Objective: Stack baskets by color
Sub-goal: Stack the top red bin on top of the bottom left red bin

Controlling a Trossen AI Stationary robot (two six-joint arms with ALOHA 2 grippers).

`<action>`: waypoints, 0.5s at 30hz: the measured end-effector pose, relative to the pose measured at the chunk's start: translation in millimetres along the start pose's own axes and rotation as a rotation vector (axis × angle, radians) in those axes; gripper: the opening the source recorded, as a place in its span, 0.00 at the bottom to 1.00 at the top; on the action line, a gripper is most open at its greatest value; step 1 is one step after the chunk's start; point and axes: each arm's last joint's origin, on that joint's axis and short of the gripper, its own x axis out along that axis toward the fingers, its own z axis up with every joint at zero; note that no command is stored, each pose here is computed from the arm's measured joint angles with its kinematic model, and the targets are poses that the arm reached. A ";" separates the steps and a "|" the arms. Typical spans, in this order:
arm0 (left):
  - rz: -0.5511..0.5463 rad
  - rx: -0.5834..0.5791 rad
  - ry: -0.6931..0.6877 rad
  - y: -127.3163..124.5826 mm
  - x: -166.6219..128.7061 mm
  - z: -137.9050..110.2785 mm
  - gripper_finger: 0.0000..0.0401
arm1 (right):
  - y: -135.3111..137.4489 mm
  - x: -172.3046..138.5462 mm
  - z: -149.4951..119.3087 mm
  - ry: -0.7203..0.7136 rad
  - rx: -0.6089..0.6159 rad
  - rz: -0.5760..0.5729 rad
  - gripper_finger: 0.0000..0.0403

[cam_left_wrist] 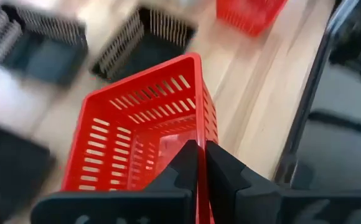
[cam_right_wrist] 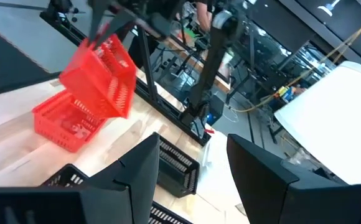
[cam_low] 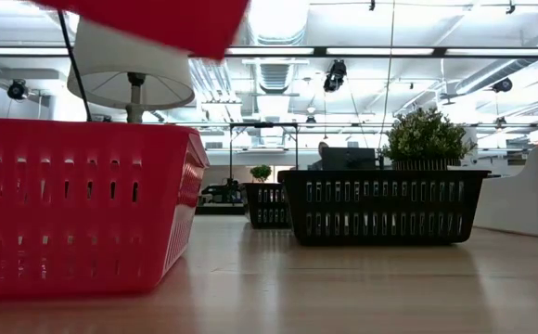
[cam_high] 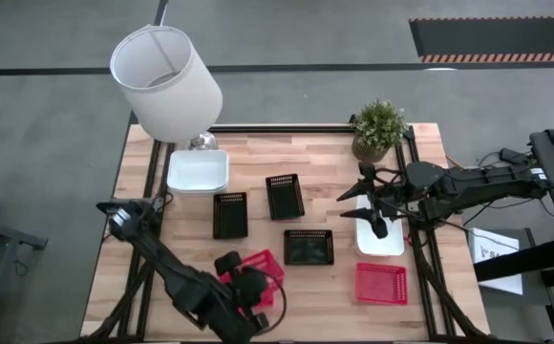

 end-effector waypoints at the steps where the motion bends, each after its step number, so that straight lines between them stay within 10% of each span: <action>1: 0.009 0.001 0.019 -2.8 0.9 -1.4 0.00 | 0.0 0.0 -0.1 0.001 0.001 0.000 0.45; 15: 0.154 0.233 0.098 -19.6 28.0 -35.0 0.00 | 0.4 0.2 -0.8 0.006 0.017 -0.001 0.45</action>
